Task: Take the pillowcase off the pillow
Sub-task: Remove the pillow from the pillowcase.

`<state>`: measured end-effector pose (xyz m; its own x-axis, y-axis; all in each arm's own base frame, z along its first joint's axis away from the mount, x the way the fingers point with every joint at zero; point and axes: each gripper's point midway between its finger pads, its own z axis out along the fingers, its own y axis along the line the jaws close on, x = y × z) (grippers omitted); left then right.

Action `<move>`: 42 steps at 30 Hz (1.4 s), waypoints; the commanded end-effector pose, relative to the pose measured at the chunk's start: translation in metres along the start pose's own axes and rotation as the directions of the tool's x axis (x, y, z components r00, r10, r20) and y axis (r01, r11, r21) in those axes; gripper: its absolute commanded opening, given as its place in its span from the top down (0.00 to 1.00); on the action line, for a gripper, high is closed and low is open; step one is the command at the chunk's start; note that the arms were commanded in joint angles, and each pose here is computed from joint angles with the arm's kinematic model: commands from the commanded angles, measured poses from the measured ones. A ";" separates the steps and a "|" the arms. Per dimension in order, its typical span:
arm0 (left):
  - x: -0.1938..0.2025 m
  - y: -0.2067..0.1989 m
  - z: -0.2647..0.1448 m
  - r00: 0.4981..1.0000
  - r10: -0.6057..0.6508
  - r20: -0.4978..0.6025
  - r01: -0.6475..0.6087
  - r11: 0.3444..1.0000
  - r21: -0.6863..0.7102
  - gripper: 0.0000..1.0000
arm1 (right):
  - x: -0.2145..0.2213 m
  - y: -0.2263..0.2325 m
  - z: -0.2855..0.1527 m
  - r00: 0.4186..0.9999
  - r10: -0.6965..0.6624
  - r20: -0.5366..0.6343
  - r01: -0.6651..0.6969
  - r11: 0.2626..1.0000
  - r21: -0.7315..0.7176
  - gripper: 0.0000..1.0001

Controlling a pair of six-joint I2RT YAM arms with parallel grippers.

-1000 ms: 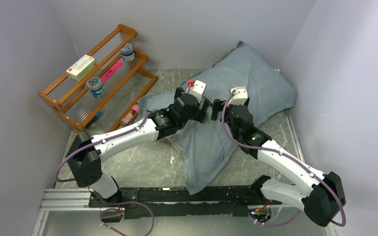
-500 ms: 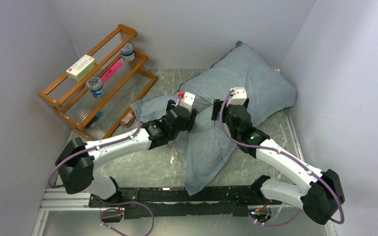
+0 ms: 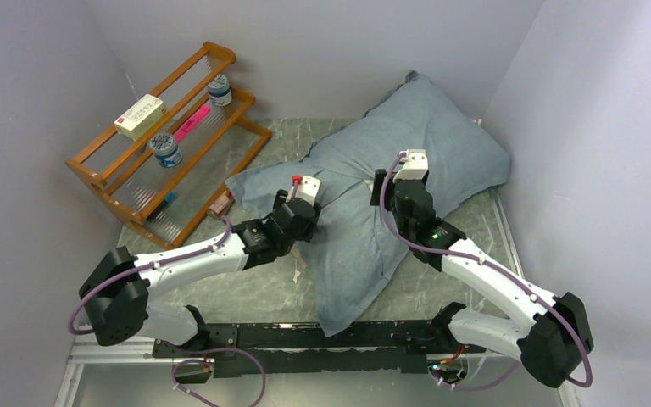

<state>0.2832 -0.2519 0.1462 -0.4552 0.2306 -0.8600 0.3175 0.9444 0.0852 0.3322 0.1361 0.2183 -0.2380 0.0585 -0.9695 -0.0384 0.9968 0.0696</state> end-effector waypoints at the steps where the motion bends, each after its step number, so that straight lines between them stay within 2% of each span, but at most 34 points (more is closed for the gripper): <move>1: 0.015 0.011 -0.004 0.998 0.002 -0.059 -0.003 1.000 -0.015 0.36 | -0.020 -0.016 -0.002 1.000 0.019 0.016 -0.020 0.998 0.068 0.38; 6: -0.017 0.004 -0.021 0.999 -0.053 0.001 0.053 0.997 0.056 0.31 | -0.037 -0.013 -0.007 1.000 0.007 0.018 -0.008 0.999 0.032 0.79; 8: -0.040 0.000 -0.032 0.996 -0.082 0.047 0.077 0.992 0.100 0.27 | -0.039 -0.009 -0.008 1.000 -0.003 0.009 0.003 1.000 0.015 0.89; 11: -0.075 -0.012 -0.046 0.986 -0.125 0.111 0.103 0.977 0.185 0.22 | -0.038 -0.001 -0.007 1.000 -0.008 -0.003 0.008 0.999 -0.032 0.99; 17: -0.126 -0.042 -0.063 0.965 -0.200 0.168 0.133 0.930 0.342 0.13 | -0.039 0.017 -0.009 1.000 0.004 -0.003 -0.005 0.992 -0.129 1.00; 21: -0.145 -0.056 -0.058 0.959 -0.244 0.148 0.177 0.915 0.363 0.11 | -0.037 0.020 -0.009 1.000 0.000 -0.009 -0.002 0.989 -0.148 1.00; 30: -0.160 -0.062 -0.034 0.914 -0.385 0.130 0.350 0.908 0.230 0.09 | -0.025 0.017 -0.013 1.000 0.026 -0.001 -0.025 0.988 -0.151 1.00; 34: -0.162 -0.075 -0.023 0.922 -0.368 0.119 0.345 0.922 0.174 0.09 | -0.024 0.018 -0.013 1.000 0.029 -0.003 -0.029 0.987 -0.160 1.00; 42: -0.165 -0.084 -0.006 0.923 -0.333 0.192 0.326 0.943 0.067 0.09 | -0.023 0.017 -0.012 0.999 0.032 0.002 -0.031 0.987 -0.157 1.00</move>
<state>0.3149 -0.3698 0.2647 -0.4356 -0.0914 -0.8955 0.2888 0.9280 -0.2352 0.3239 0.1522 0.2329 -0.2810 0.0501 -0.9584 -0.1844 0.9772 0.1052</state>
